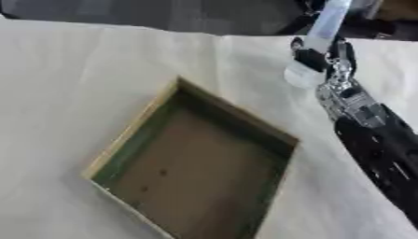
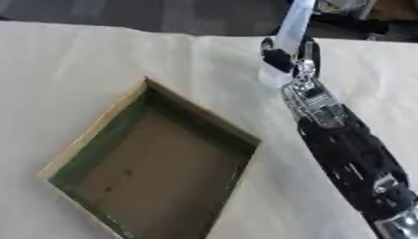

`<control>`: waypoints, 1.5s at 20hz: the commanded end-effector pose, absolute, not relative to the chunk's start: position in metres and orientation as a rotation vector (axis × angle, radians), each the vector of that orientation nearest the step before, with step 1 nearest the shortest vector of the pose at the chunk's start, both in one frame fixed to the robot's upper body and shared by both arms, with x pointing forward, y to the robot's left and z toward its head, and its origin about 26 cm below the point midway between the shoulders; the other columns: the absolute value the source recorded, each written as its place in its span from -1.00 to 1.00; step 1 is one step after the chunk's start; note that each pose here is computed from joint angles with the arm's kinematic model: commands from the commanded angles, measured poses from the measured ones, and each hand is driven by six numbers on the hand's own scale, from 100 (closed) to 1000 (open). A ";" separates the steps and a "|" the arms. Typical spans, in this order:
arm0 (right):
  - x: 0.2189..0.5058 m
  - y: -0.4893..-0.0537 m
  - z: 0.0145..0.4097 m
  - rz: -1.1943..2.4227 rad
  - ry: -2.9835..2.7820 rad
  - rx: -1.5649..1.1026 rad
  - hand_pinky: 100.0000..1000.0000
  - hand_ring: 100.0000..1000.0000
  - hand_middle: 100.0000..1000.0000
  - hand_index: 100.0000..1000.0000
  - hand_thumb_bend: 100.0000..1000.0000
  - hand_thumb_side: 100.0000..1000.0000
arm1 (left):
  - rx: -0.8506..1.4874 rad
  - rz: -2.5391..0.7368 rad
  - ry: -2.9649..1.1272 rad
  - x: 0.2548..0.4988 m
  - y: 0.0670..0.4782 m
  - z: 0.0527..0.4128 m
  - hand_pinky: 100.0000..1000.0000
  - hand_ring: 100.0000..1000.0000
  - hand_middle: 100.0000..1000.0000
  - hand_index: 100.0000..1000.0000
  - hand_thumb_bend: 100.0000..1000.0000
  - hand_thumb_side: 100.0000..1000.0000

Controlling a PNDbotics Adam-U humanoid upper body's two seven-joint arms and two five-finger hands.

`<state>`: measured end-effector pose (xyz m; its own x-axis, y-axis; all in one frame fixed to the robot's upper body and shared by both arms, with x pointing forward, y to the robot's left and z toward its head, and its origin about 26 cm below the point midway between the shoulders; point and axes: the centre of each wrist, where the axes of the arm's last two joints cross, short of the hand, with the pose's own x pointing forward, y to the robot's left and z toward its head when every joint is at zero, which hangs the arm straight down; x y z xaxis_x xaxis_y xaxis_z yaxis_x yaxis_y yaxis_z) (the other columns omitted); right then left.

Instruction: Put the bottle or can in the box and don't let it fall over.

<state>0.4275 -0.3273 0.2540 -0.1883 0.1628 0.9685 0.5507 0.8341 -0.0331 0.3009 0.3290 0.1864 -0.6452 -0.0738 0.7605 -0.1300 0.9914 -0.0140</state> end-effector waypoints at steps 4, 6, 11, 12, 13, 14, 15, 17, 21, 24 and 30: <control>0.426 -0.325 0.266 -0.416 -1.798 -0.440 1.00 1.00 1.00 -0.30 -1.00 -1.00 | 0.147 0.069 -2.301 0.299 0.331 0.194 1.00 0.66 0.65 0.53 -0.53 0.15; 0.427 -0.324 0.265 -0.419 -1.807 -0.440 1.00 1.00 1.00 -0.42 -1.00 -1.00 | 0.143 0.068 -2.303 0.299 0.330 0.195 1.00 0.66 0.65 0.53 -0.54 0.15; 0.426 -0.323 0.265 -0.403 -1.850 -0.479 1.00 1.00 1.00 -0.70 -1.00 -1.00 | 0.141 0.066 -2.305 0.298 0.331 0.195 1.00 0.65 0.65 0.53 -0.58 0.17; 0.425 -0.323 0.265 -0.394 -1.859 -0.486 1.00 1.00 1.00 -0.75 -1.00 -1.00 | 0.141 0.066 -2.304 0.298 0.331 0.195 1.00 0.65 0.65 0.53 -0.57 0.17; 0.424 -0.322 0.266 -0.384 -1.869 -0.491 1.00 1.00 1.00 -0.77 -1.00 -1.00 | 0.141 0.066 -2.304 0.298 0.331 0.195 1.00 0.65 0.65 0.53 -0.57 0.17; 0.423 -0.322 0.267 -0.375 -1.879 -0.494 1.00 1.00 1.00 -0.79 -1.00 -1.00 | 0.142 0.066 -2.304 0.298 0.331 0.195 1.00 0.65 0.65 0.53 -0.57 0.17; 0.421 -0.321 0.268 -0.366 -1.890 -0.496 1.00 1.00 1.00 -0.81 -1.00 -1.00 | 0.142 0.066 -2.304 0.298 0.331 0.195 1.00 0.65 0.65 0.53 -0.57 0.16; 0.418 -0.319 0.272 -0.351 -1.911 -0.501 1.00 1.00 1.00 -0.84 -1.00 -1.00 | 0.144 0.067 -2.304 0.298 0.332 0.195 1.00 0.65 0.65 0.53 -0.57 0.16; 0.408 -0.312 0.281 -0.325 -1.968 -0.513 1.00 1.00 1.00 -0.85 -1.00 -1.00 | 0.148 0.068 -2.301 0.297 0.333 0.194 1.00 0.65 0.65 0.52 -0.58 0.17; 0.396 -0.303 0.289 -0.318 -2.012 -0.492 1.00 1.00 1.00 -0.85 -1.00 -1.00 | 0.156 0.071 -2.296 0.296 0.334 0.193 1.00 0.65 0.65 0.52 -0.57 0.16; 0.368 -0.276 0.301 -0.235 -2.131 -0.388 1.00 1.00 1.00 -0.84 -1.00 -0.27 | 0.177 0.075 -2.283 0.294 0.338 0.191 1.00 0.66 0.65 0.52 -0.57 0.15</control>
<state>0.3795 -0.2771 0.2827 -0.4599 0.1614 0.8732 0.3789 0.9250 0.0286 0.2975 0.3327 0.1801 -0.6301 -0.0726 0.7731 -0.1387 0.9901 -0.0201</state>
